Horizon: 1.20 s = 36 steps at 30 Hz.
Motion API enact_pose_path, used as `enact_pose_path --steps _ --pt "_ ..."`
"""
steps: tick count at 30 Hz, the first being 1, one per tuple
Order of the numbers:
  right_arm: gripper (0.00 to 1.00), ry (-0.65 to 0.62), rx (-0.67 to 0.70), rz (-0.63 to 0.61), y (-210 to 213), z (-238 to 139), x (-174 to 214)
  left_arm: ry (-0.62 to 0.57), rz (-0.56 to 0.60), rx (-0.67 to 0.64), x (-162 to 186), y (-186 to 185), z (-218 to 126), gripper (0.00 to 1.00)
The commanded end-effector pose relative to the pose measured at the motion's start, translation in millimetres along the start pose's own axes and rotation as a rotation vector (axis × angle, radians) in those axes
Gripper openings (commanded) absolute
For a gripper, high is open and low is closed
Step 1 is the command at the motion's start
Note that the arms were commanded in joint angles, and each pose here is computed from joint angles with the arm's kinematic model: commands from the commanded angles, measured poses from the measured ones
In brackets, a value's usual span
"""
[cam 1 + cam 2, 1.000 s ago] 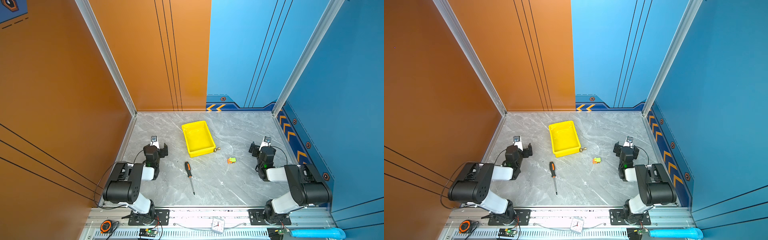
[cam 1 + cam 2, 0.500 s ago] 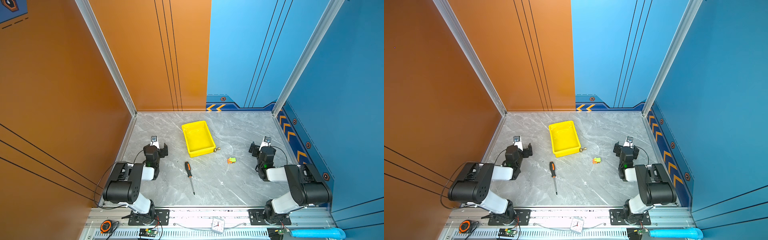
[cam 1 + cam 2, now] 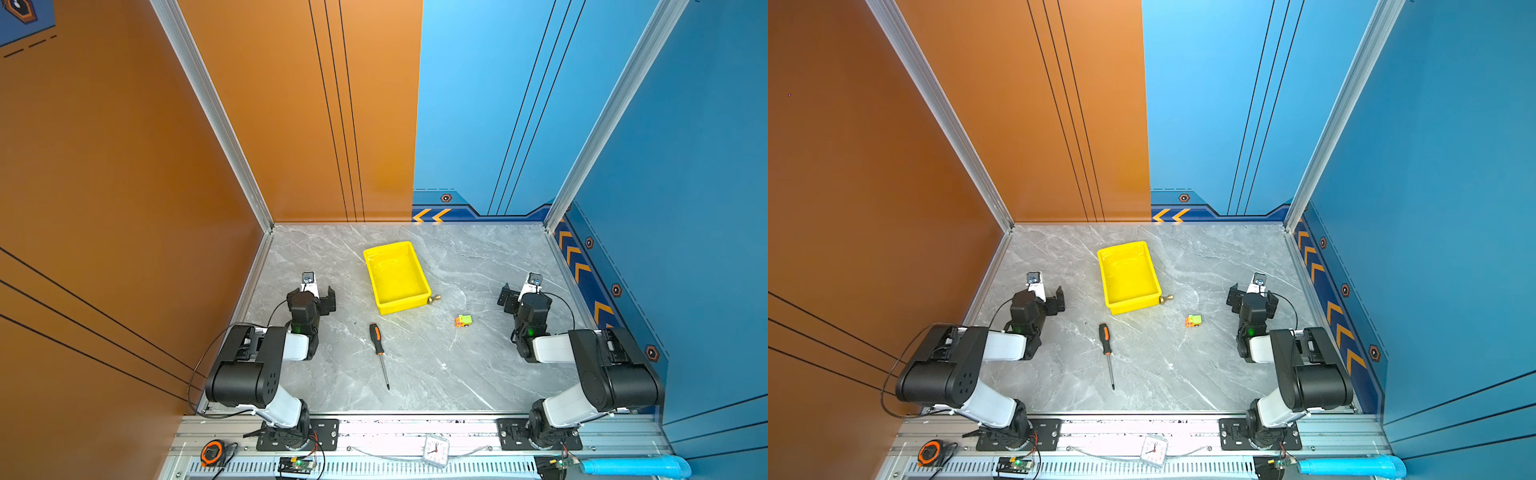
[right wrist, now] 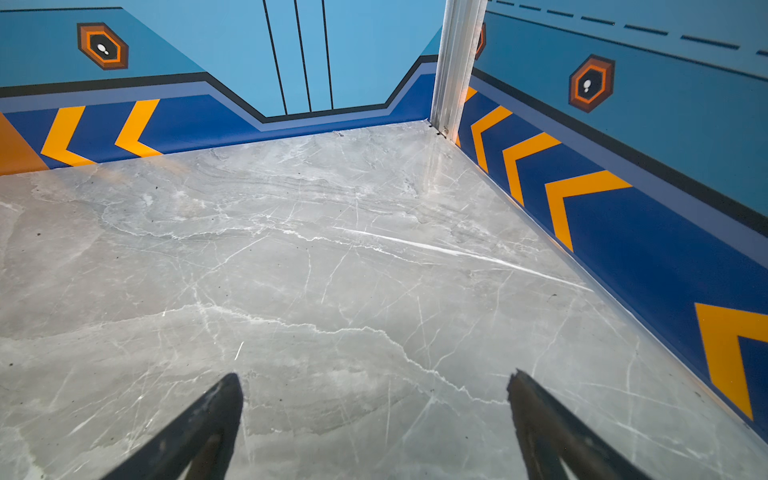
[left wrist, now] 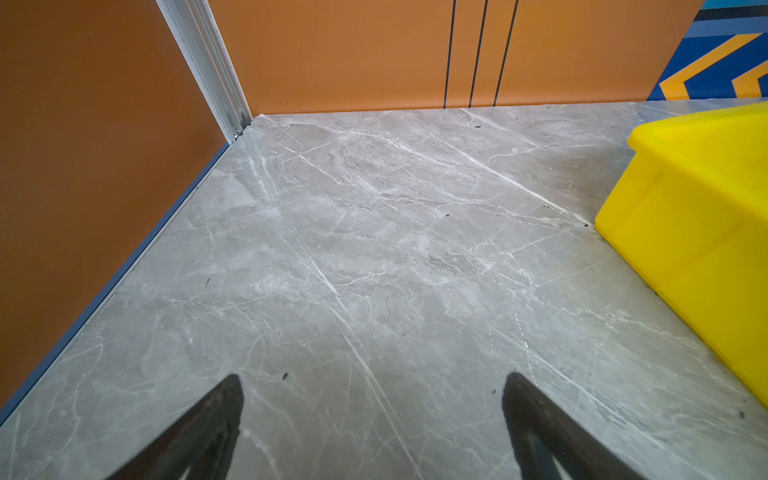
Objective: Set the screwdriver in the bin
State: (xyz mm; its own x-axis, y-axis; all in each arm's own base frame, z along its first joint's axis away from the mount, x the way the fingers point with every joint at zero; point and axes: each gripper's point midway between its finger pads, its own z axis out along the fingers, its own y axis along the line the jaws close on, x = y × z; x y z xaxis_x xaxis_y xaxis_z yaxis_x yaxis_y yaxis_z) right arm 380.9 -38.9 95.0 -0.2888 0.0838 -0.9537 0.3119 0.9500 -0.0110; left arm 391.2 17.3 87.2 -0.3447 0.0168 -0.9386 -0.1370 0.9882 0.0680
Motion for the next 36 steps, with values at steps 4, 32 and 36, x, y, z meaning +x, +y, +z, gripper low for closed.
enact_pose_path --steps 4,32,36 --pt "1.0 -0.013 0.016 -0.026 3 1 -7 -0.004 0.004 0.015 -4 -2 2 0.98" --pt "1.0 0.123 -0.027 0.079 33 -77 -68 0.15 -0.17 -0.076 -47 5 -103 0.98" --pt "1.0 0.221 -0.042 0.074 51 -83 -67 0.275 -0.206 -0.079 -32 1 -122 0.98"
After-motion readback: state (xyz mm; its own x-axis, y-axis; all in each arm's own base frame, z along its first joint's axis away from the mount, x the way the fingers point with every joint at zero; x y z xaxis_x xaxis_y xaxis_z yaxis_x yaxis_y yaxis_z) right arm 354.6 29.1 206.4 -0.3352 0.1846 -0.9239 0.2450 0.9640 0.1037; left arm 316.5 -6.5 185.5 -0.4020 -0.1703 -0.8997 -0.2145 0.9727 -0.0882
